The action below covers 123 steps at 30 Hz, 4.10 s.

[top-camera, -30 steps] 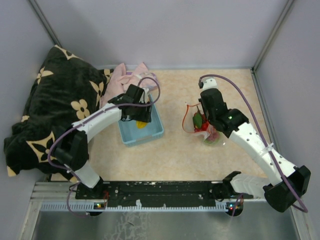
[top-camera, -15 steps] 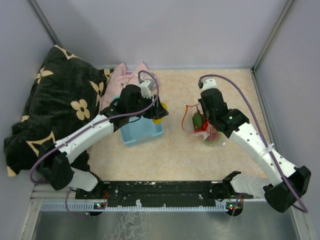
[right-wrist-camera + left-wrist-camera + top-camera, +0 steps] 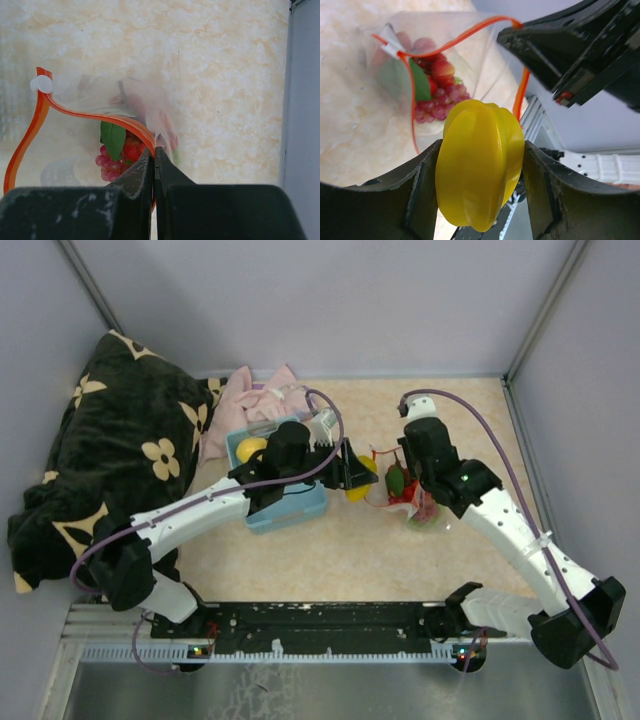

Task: Place the food in the zip-top bag and seal the zipper
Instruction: Place the fake fruit in the zipper food storage bag, then pick up the fake fruit from the bin.

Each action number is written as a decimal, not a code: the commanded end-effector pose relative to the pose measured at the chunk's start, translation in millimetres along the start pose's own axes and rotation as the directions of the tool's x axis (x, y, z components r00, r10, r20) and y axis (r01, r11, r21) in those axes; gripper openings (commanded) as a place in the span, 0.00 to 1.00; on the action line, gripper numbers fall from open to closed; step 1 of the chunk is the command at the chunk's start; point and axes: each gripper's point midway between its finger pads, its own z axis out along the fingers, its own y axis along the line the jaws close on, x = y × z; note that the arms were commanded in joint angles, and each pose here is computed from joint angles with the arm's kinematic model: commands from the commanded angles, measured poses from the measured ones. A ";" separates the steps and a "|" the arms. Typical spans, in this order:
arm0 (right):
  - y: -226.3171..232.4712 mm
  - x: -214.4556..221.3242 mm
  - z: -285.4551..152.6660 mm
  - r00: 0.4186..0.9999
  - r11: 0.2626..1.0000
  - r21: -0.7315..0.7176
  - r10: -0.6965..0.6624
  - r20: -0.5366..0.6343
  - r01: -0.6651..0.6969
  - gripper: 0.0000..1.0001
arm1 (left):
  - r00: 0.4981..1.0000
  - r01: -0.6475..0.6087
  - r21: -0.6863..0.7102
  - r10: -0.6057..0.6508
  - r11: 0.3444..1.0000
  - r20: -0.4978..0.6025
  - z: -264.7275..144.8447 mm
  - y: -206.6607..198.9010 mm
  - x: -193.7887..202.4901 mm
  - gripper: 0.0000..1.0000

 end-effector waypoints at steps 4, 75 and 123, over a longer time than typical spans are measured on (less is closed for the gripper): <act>-3.9 -20.4 -11.9 0.995 0.998 -0.021 0.065 0.080 -0.064 0.00 | 0.988 0.092 0.104 -0.104 0.990 0.117 30.2 -23.7 -21.5 0.47; 5.9 -36.0 -26.2 0.976 0.988 -0.126 0.114 0.186 -0.091 0.00 | 0.963 -0.220 -0.570 0.268 0.792 0.000 -71.0 89.8 -39.7 0.86; 6.3 -27.5 -20.2 0.977 0.991 -0.115 0.089 0.196 -0.067 0.00 | 0.837 -0.504 -0.768 0.004 0.397 -0.547 -124.3 369.7 -67.0 0.86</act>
